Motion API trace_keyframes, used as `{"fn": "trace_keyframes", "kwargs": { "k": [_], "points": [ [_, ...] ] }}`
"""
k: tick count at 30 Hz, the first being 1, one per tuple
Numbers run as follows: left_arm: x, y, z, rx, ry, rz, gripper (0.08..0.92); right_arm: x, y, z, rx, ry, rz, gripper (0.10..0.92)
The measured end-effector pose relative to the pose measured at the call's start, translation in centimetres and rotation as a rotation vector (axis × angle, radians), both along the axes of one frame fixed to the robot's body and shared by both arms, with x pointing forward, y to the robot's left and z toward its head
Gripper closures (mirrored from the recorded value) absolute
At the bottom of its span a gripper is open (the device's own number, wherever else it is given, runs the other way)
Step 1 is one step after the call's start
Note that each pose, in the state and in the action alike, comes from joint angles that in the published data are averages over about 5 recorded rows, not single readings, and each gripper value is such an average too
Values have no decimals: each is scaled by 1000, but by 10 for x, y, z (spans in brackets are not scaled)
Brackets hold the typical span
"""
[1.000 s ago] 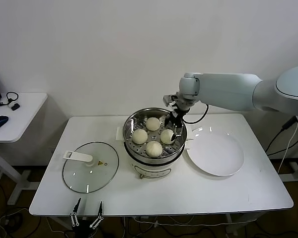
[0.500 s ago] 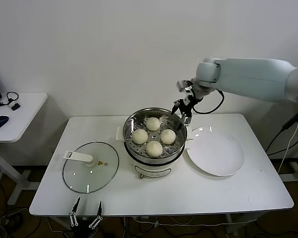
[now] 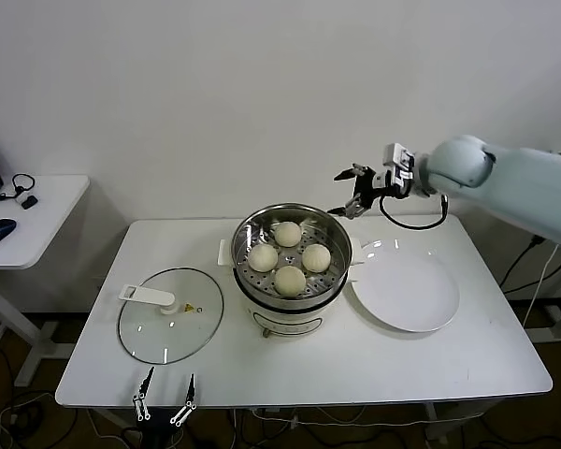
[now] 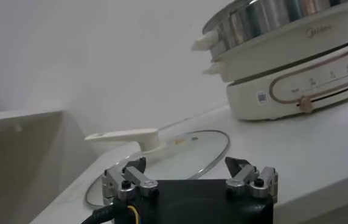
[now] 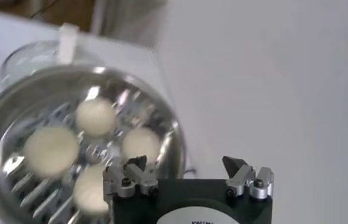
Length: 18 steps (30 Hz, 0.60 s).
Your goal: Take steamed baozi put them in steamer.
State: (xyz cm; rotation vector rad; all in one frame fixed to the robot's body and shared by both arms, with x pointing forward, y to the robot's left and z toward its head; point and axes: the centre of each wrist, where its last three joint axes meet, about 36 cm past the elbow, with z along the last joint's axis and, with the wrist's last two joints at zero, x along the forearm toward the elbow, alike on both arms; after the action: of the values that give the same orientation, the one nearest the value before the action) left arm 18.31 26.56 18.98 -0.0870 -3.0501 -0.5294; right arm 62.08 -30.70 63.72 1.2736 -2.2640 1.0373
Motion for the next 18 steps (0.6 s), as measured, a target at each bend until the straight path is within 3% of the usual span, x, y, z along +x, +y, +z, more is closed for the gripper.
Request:
{"fn": "trace_keyframes", "kwargs": {
  "k": [9, 18],
  "points": [
    [5, -3, 0, -7, -8, 9, 177, -80, -30, -42, 277, -192, -214, 200],
    [6, -5, 1, -11, -11, 13, 177, -137, 4, -74, 512, -355, -262, 200]
  ]
}}
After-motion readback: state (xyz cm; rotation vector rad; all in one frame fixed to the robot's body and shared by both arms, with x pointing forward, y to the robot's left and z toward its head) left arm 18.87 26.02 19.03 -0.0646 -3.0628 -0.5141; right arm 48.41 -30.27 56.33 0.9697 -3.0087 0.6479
